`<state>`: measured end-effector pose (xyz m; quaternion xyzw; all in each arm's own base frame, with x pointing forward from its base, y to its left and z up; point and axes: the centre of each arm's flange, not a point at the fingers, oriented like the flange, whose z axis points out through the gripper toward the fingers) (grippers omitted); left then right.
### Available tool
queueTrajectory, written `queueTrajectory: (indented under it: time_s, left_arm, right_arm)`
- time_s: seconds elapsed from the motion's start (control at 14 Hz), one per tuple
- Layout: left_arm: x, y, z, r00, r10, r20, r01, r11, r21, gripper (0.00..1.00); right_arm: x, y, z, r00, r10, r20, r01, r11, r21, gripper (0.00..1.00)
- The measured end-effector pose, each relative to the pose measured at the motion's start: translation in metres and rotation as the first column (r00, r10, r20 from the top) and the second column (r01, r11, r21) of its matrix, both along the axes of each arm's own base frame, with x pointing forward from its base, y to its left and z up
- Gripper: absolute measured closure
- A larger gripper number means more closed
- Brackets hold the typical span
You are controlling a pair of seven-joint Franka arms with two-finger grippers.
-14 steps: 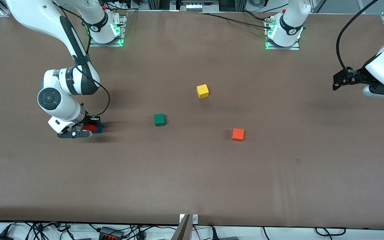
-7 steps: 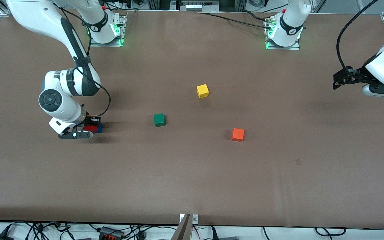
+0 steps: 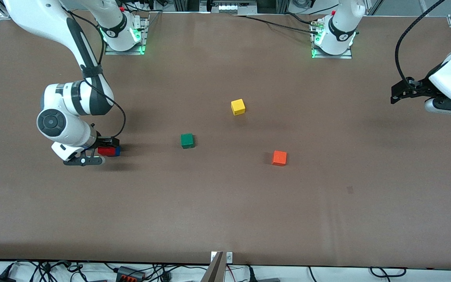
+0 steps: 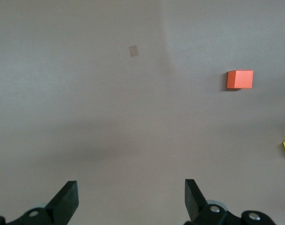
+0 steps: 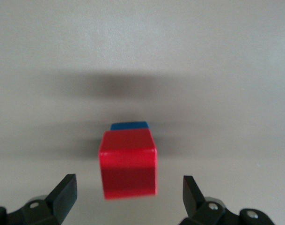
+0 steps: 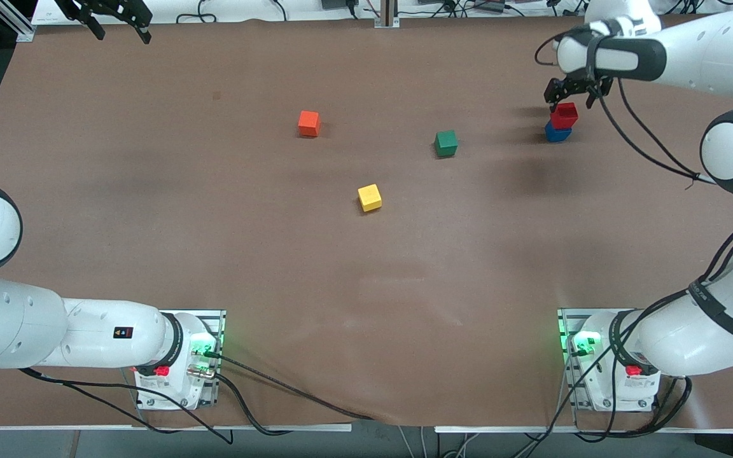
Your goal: Pass red block to right arm, stack on blue
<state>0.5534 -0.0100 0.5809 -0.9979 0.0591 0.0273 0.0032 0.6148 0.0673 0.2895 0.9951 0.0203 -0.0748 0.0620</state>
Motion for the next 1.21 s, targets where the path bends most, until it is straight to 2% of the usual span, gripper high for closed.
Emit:
queueTrajectory:
  time_s: [0.14,0.21,0.64,0.93,1.21]
  left_arm:
    - [0.000,0.001,0.000,1.000,0.001,0.000,-0.001,1.000,0.000,0.00]
    - [0.000,0.001,0.000,1.000,0.003,0.000,-0.003,1.000,0.000,0.00]
    - [0.000,0.005,0.001,1.000,0.010,0.001,-0.010,1.000,0.000,0.00]
    - [0.000,0.006,0.001,1.000,0.011,0.001,-0.011,1.000,0.000,0.00]
    - [0.000,0.006,0.001,1.000,0.011,0.001,-0.011,1.000,0.000,0.00]
  right_arm:
    - [0.009,0.001,0.041,0.999,-0.021,-0.024,0.021,1.000,-0.006,0.00]
    - [0.014,0.000,0.062,0.999,-0.031,-0.016,0.031,1.000,-0.006,0.00]
    - [0.035,-0.022,0.173,0.993,-0.082,0.087,0.080,0.997,0.020,0.00]
    - [0.036,-0.041,0.205,0.984,-0.141,0.107,0.132,0.987,0.087,0.00]
    - [0.036,-0.056,0.226,0.976,-0.165,0.145,0.152,0.983,0.099,0.00]
